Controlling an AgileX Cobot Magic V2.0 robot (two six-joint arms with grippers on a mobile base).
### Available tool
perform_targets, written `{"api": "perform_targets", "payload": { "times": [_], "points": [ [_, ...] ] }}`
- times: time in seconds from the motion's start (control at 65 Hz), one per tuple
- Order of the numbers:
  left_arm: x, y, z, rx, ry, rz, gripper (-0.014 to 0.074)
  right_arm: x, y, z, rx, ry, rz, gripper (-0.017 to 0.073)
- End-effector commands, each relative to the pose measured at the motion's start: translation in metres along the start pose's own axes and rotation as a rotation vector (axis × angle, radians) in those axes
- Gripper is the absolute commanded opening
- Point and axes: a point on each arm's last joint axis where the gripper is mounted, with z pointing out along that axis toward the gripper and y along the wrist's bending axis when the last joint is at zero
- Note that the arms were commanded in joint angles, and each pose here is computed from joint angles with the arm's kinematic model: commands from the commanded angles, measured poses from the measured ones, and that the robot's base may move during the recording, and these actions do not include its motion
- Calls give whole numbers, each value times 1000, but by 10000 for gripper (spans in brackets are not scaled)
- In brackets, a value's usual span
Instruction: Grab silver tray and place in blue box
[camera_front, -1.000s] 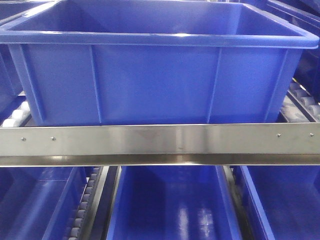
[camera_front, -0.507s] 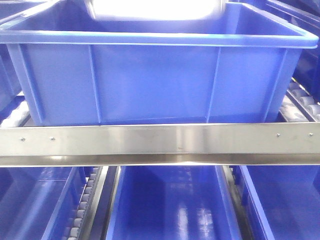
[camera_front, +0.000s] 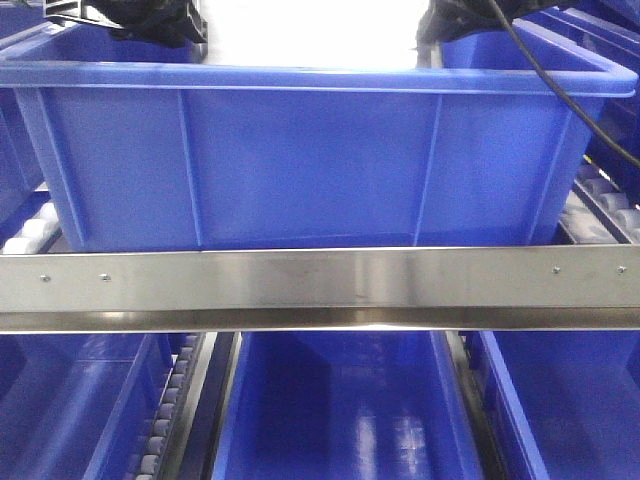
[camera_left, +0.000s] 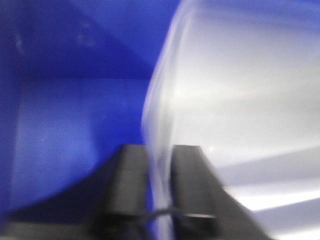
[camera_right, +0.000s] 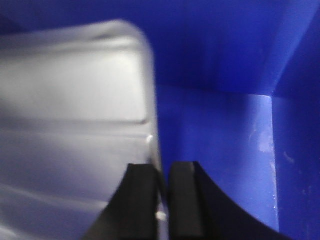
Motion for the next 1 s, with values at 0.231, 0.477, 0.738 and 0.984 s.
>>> {"api": "perform_targets", "payload": {
  "times": [0.231, 0.477, 0.738, 0.984],
  "points": [
    [-32, -8, -19, 45, -109, -8, 167, -30, 1, -18, -21, -101, -22, 478],
    [-48, -13, -38, 65, -167, 30, -110, -45, 7, -35, -69, -167, -25, 83],
    [-69, -9, -58, 113, -268, 31, -97, -60, 15, -52, -145, -246, -31, 68],
    [-71, -12, -126, 148, -349, 45, -98, -61, 20, -103, -199, -311, -141, 52]
  ]
}}
